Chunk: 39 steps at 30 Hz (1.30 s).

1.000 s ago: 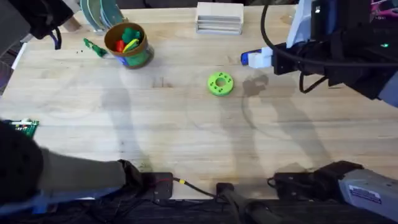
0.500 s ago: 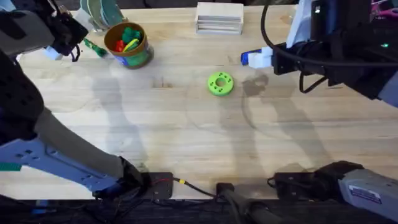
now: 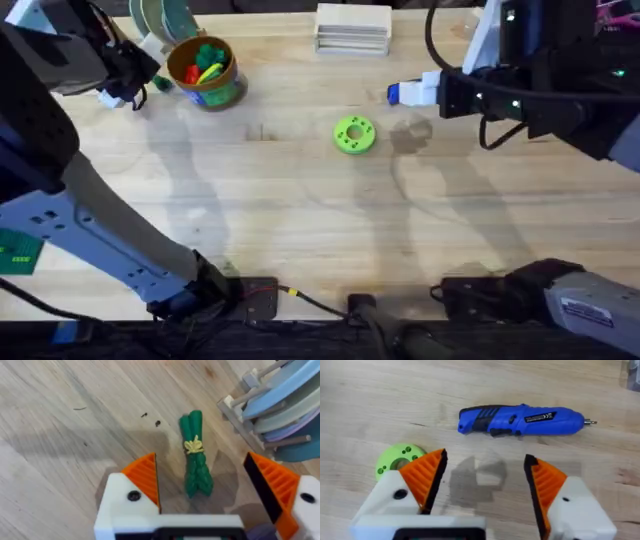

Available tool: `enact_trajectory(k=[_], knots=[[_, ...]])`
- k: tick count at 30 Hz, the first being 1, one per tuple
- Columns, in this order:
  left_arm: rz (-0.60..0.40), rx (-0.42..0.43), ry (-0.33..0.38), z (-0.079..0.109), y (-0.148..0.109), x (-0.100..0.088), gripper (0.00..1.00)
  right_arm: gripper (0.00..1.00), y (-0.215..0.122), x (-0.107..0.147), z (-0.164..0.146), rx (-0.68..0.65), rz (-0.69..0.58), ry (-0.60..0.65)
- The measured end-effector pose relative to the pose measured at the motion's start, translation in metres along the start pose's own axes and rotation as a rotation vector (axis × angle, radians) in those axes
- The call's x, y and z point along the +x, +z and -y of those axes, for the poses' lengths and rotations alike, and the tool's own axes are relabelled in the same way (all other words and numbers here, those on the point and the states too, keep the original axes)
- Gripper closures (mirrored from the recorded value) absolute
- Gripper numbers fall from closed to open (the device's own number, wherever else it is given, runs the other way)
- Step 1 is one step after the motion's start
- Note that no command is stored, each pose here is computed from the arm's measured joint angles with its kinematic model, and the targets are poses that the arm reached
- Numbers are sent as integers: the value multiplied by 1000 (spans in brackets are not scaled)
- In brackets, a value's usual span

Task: Pick up the gripper from the table and insert it into the empty holder that is missing its gripper. Then pick up a screw, insert it into the mounting hole, and use the screwdriver to tighten it. Finally, clean up the table by picking up the vegetable and placing it into the bucket.

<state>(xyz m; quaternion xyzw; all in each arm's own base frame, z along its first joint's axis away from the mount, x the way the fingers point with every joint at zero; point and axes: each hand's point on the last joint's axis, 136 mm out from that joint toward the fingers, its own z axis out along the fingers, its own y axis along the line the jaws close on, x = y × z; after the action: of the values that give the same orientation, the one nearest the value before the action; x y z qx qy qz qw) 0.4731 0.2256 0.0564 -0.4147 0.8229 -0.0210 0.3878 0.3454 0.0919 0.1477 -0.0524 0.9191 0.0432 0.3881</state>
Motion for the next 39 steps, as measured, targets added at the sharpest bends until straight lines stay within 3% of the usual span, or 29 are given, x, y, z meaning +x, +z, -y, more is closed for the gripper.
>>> enact_trajectory(k=[4,10,19,25,30,39], knots=[[-2,4,-3,1,1,0,19,10,0,0,0,0,0,2],[-3,-1,-3,0,2,1,256,10,0,0,0,0,0,2],[-28,-43,54,-6,4,11,402,10,0,0,0,0,0,2],[-26,-53,81,-3,3,12,750,10,0,0,0,0,0,2],[-21,-47,90,1,3,10,954,10,0,0,0,0,0,2],[-29,-56,92,-1,2,10,984,9,0,0,0,0,0,2]])
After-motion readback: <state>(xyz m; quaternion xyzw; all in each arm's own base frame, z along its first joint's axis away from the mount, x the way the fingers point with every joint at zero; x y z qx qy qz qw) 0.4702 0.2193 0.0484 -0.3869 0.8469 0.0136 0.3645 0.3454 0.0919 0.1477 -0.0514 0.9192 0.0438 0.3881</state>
